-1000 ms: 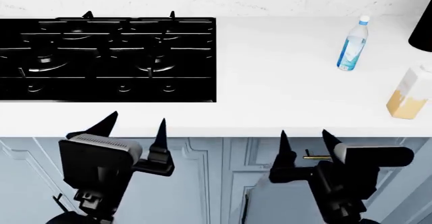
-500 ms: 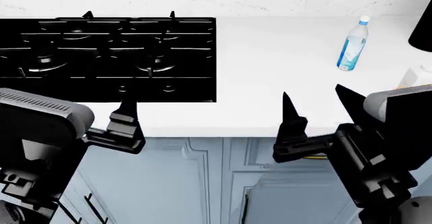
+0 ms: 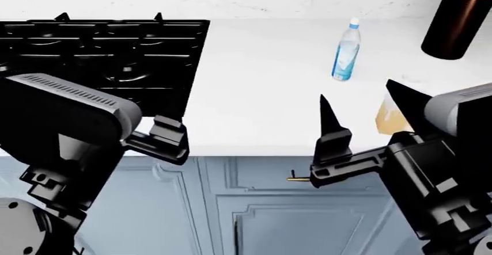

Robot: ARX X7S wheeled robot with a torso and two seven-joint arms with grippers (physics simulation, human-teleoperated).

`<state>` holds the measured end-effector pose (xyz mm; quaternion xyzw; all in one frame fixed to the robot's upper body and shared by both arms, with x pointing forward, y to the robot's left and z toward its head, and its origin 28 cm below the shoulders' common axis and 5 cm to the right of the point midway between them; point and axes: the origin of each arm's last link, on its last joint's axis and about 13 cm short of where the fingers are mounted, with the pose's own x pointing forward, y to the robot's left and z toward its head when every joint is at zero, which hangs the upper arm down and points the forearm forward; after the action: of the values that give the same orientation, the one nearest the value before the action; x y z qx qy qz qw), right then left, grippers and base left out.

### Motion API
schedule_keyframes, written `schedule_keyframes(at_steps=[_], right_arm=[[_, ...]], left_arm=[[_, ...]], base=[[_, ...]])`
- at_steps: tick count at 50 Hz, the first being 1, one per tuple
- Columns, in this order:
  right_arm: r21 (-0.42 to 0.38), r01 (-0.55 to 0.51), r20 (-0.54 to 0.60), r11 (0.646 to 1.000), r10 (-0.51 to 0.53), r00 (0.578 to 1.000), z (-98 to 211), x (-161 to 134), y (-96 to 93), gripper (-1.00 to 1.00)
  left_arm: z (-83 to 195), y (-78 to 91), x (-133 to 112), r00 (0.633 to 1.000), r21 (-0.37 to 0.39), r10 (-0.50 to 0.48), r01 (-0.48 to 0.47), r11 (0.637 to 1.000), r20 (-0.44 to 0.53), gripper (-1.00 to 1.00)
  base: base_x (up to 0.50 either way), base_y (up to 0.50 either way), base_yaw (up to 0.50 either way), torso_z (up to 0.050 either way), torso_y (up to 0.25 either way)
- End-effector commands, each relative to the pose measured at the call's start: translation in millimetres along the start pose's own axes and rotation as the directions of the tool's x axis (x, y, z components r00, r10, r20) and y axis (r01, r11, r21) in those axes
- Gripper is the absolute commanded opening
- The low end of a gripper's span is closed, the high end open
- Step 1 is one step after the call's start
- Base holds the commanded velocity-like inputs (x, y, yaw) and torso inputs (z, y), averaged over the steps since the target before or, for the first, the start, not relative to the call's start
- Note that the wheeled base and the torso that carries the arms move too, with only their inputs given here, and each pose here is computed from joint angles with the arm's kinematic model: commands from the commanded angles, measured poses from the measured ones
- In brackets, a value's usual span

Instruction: Move the drinks to the dining counter.

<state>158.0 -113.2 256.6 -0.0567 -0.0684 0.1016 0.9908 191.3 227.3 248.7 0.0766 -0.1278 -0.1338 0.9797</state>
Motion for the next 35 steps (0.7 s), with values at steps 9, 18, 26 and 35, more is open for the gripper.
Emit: schedule_keyframes(at_steps=[9, 18, 26, 35], right_arm=[[-0.02, -0.098, 0.019, 0.995, 0.099, 0.995, 4.3, 23.9, 11.3, 1.0], [-0.034, -0.099, 0.023, 0.995, 0.1, 0.995, 6.6, 23.8, 13.0, 1.0], [-0.025, -0.094, 0.022, 0.995, 0.094, 0.995, 6.3, 23.8, 11.9, 1.0], [-0.021, -0.091, 0.035, 0.996, 0.091, 0.995, 7.4, 22.5, 10.6, 1.0]], left_arm=[[-9.7, -1.8, 0.8, 1.0, -0.011, -0.014, 0.014, 1.0, -0.014, 1.0], [-14.5, -0.6, -0.9, 1.0, -0.027, -0.013, 0.013, 1.0, -0.017, 1.0], [-16.1, -0.3, -0.5, 1.0, -0.028, -0.015, 0.014, 1.0, -0.022, 1.0], [-14.8, 0.3, -0.5, 1.0, -0.026, -0.012, 0.011, 1.0, -0.019, 1.0]], base=[[0.0, -0.35, 0.0, 0.0, 0.0], [0.0, 0.0, 0.0, 0.0, 0.0], [0.16, -0.01, 0.0, 0.0, 0.0], [0.11, -0.01, 0.0, 0.0, 0.0]])
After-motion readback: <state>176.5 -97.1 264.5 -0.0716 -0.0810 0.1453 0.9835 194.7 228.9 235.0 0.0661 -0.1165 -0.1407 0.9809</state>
